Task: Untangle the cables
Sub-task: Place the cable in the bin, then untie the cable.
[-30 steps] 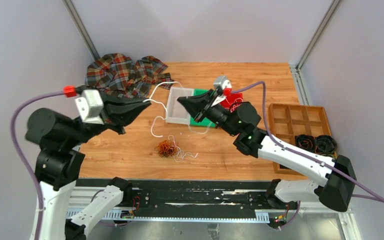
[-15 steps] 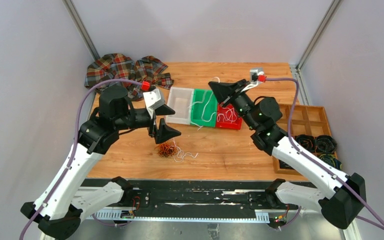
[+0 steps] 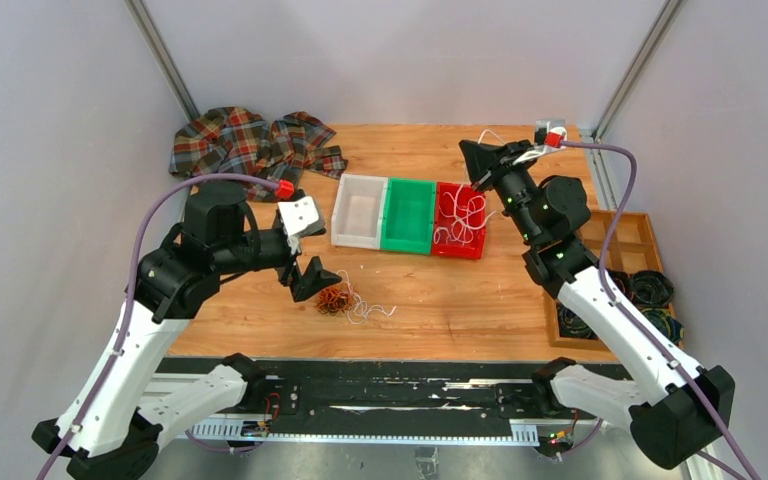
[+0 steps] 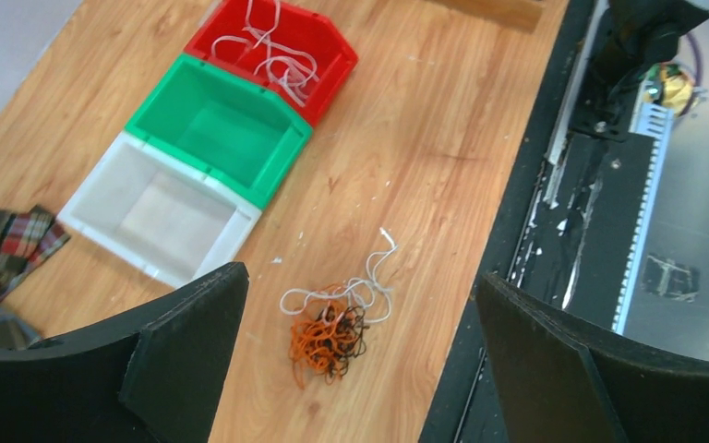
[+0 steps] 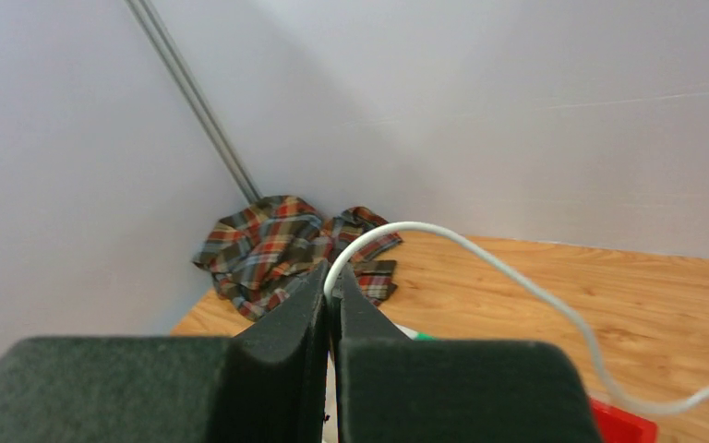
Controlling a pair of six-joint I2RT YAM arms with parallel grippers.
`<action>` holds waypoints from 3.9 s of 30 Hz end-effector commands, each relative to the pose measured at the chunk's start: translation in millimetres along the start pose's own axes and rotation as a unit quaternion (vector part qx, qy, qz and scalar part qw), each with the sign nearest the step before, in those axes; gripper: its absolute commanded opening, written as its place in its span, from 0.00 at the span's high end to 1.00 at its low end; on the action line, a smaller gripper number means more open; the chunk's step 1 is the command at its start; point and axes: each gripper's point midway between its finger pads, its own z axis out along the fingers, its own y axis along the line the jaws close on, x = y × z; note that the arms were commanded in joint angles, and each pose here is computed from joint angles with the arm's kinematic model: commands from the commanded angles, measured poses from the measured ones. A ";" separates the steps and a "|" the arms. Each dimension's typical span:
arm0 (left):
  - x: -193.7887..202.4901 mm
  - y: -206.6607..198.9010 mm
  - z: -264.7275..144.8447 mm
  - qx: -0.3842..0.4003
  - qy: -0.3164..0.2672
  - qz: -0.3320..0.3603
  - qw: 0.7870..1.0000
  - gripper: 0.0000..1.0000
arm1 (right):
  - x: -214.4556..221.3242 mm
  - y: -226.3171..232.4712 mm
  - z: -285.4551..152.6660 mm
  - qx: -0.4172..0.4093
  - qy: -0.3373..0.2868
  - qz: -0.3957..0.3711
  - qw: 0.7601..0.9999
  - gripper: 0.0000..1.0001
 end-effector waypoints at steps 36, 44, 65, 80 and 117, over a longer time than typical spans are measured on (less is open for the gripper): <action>31.4 20.9 -23.8 -0.085 0.079 0.027 0.993 0.02 | -45.0 -22.3 30.3 0.011 -0.014 -0.154 0.988 0.99; 31.0 20.4 -25.7 -0.087 0.078 0.032 0.993 0.02 | -21.1 -32.1 34.6 0.014 0.014 -0.151 0.988 0.99; 40.8 17.3 -27.4 -0.081 0.099 0.023 0.992 0.02 | 119.8 -102.4 41.1 0.075 0.157 -0.143 0.974 0.99; 43.5 19.0 -25.6 -0.077 0.109 0.030 0.991 0.02 | 227.6 -157.5 6.9 0.132 0.305 -0.162 0.929 0.99; 132.4 84.5 5.2 -0.099 0.201 -0.069 0.972 0.02 | 290.7 121.2 -95.7 -0.232 0.374 -0.090 0.894 0.44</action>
